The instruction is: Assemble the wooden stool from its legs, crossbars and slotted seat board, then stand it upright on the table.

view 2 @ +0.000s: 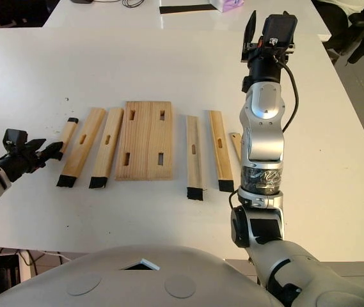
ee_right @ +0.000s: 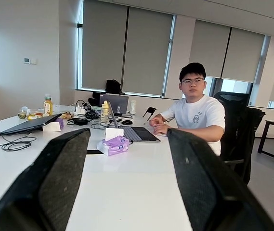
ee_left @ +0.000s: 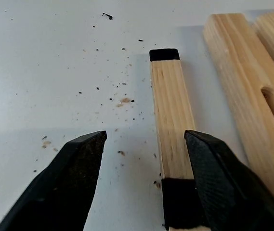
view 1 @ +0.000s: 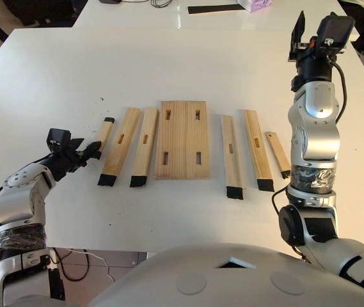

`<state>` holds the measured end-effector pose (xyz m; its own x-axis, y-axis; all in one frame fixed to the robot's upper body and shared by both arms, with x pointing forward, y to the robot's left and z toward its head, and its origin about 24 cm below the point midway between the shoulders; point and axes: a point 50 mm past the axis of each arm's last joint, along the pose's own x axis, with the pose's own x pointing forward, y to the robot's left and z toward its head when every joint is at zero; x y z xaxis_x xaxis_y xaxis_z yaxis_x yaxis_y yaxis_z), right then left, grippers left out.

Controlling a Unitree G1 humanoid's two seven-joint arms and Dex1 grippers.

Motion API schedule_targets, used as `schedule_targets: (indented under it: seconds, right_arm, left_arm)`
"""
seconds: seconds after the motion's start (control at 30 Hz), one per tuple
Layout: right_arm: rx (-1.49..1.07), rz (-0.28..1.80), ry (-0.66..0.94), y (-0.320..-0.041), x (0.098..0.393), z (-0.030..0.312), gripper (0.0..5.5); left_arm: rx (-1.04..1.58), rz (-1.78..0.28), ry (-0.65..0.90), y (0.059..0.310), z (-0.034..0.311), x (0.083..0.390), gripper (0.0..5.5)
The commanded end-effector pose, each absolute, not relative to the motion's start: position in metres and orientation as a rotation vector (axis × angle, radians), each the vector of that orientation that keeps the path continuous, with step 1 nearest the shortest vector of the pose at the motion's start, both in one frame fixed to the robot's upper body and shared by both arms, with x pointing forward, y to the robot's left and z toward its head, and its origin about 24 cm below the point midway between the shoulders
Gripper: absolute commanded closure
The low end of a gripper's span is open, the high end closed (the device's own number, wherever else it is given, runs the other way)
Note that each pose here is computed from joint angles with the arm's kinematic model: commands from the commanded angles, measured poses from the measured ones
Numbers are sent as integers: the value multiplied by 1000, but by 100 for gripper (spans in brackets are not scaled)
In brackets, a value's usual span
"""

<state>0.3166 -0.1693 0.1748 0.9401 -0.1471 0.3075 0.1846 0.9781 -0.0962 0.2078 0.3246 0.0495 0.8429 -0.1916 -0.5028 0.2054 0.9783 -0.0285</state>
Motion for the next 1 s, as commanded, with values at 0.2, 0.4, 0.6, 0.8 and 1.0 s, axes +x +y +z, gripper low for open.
schedule_targets:
  seconds: [0.2, 0.4, 0.6, 0.8, 1.0]
  right_arm:
    - [-147, -183, -286, -171, 313, 169, 254]
    - [-145, -187, -281, -169, 311, 167, 254]
    - [-145, -205, -280, -169, 308, 164, 257]
    - [-137, -226, -281, -170, 307, 163, 257]
    - [-137, -220, -271, -171, 306, 162, 257]
  left_arm:
    - [15, -262, 541, 315, 46, 204, 247]
    - [36, -257, 589, 312, 38, 201, 247]
    - [41, -230, 655, 310, 24, 188, 320]
    - [13, -241, 664, 309, 24, 191, 399]
    - [5, -259, 648, 303, 23, 191, 419]
